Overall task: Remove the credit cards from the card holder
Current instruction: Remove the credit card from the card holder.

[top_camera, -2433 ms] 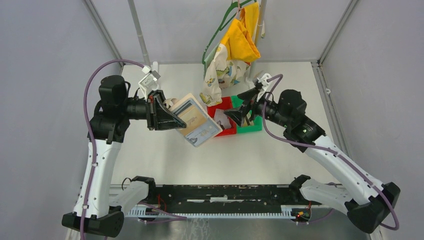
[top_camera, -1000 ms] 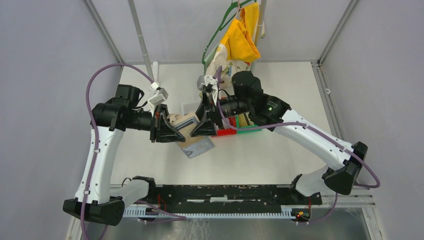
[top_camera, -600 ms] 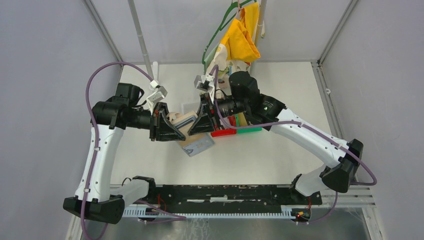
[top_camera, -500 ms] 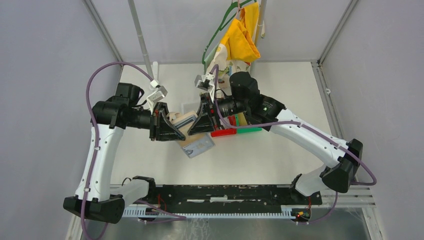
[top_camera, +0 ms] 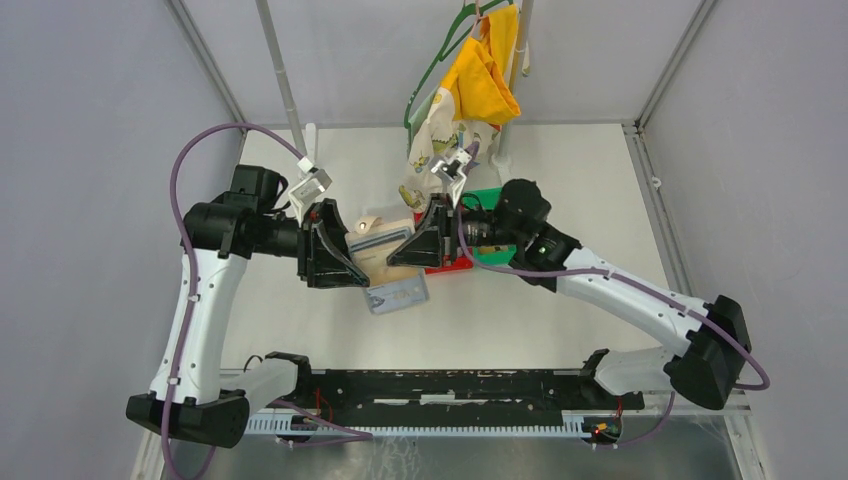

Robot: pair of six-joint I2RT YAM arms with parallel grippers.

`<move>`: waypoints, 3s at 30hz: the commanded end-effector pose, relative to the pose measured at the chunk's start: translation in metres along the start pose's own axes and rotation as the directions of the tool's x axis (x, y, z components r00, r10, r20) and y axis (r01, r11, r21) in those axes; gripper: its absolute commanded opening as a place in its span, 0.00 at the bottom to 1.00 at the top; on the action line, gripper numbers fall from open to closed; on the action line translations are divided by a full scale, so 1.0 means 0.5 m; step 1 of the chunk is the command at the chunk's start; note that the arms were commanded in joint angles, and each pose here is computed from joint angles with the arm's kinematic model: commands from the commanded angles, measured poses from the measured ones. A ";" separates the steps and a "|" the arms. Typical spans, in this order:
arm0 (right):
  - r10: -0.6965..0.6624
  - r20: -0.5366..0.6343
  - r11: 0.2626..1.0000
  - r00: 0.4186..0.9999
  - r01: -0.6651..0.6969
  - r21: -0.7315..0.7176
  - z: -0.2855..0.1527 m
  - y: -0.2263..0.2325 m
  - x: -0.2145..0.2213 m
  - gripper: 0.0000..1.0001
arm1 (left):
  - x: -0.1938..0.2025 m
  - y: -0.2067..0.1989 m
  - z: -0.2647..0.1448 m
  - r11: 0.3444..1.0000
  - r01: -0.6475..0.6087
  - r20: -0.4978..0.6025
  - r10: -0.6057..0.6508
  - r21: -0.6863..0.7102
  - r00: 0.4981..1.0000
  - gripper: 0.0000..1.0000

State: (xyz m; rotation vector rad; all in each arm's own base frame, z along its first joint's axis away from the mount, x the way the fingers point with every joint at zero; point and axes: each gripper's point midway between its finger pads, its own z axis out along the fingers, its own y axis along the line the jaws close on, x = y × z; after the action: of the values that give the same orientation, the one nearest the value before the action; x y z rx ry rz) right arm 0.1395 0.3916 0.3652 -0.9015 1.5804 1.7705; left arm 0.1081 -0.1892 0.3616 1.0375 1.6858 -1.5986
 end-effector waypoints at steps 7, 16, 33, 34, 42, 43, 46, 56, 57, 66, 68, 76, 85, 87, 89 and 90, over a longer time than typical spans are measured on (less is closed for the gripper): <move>0.065 0.513 0.988 0.856 0.018 -0.155 -0.084 0.110 -0.173 0.00 | -0.025 -0.041 -0.002 0.996 -0.044 0.081 0.037 0.083 0.996 0.63; 0.124 0.612 0.981 0.781 -0.003 -0.194 -0.091 0.113 -0.186 0.00 | -0.028 -0.002 -0.016 0.999 -0.002 0.112 -0.002 0.035 0.994 0.60; 0.110 0.823 0.991 0.557 0.003 -0.134 -0.088 0.102 -0.213 0.00 | -0.088 0.006 -0.034 1.000 -0.001 0.151 -0.002 0.021 0.989 0.57; 0.110 0.827 0.991 0.551 0.004 -0.134 -0.083 0.104 -0.212 0.00 | -0.089 0.003 -0.035 1.000 -0.004 0.153 0.001 0.021 0.988 0.56; 0.081 0.861 0.996 0.501 0.000 -0.093 -0.089 0.107 -0.199 0.00 | -0.092 0.011 -0.049 1.000 0.009 0.180 -0.005 -0.020 0.984 0.30; 0.079 0.864 0.996 0.497 -0.002 -0.090 -0.094 0.107 -0.198 0.00 | -0.091 0.012 -0.049 1.000 0.013 0.180 -0.009 -0.021 0.984 0.25; 0.070 0.864 0.997 0.498 -0.010 -0.075 -0.103 0.101 -0.189 0.04 | -0.088 0.017 -0.050 0.999 0.014 0.178 -0.009 -0.028 0.984 0.10; -0.033 0.793 0.999 0.608 0.013 0.032 -0.110 0.068 -0.145 0.70 | -0.070 0.045 -0.055 0.988 -0.049 0.101 0.064 -0.147 0.993 0.02; -0.047 0.774 0.999 0.632 0.025 0.040 -0.107 0.063 -0.145 0.74 | -0.068 0.048 -0.057 0.985 -0.059 0.091 0.075 -0.164 0.993 0.02; -0.309 0.496 0.936 0.812 0.168 0.309 -0.120 -0.053 -0.114 0.98 | -0.032 0.098 -0.079 0.926 -0.164 -0.059 0.153 -0.340 0.986 0.02; -0.438 0.369 0.861 0.819 0.265 0.435 -0.126 -0.085 -0.114 0.98 | -0.021 0.120 -0.092 0.893 -0.223 -0.129 0.187 -0.391 0.974 0.02; -0.676 0.010 0.645 0.737 0.585 0.493 -0.133 -0.107 -0.110 0.98 | 0.073 0.216 -0.170 0.747 -0.491 -0.526 0.223 -0.449 0.821 0.02; -0.612 -0.044 0.723 0.790 0.581 0.374 -0.046 -0.133 -0.066 0.98 | 0.117 0.281 -0.219 0.658 -0.653 -0.760 0.185 -0.374 0.623 0.02; -0.621 -0.085 0.713 0.779 0.607 0.350 -0.014 -0.133 -0.051 0.98 | 0.120 0.285 -0.216 0.655 -0.664 -0.780 0.178 -0.361 0.599 0.02; -0.639 -0.098 0.703 0.763 0.630 0.331 0.012 -0.130 -0.041 0.98 | 0.110 0.288 -0.212 0.637 -0.679 -0.785 0.182 -0.364 0.592 0.02; -0.645 -0.085 0.703 0.760 0.633 0.323 0.021 -0.124 -0.039 0.98 | 0.102 0.290 -0.211 0.623 -0.689 -0.785 0.187 -0.370 0.591 0.02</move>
State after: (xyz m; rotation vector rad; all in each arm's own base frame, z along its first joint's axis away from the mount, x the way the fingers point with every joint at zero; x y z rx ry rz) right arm 0.2148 0.3908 0.3184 -1.0213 1.3847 0.9768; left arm 0.1911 -0.0831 0.2400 1.5788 2.0389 -0.3140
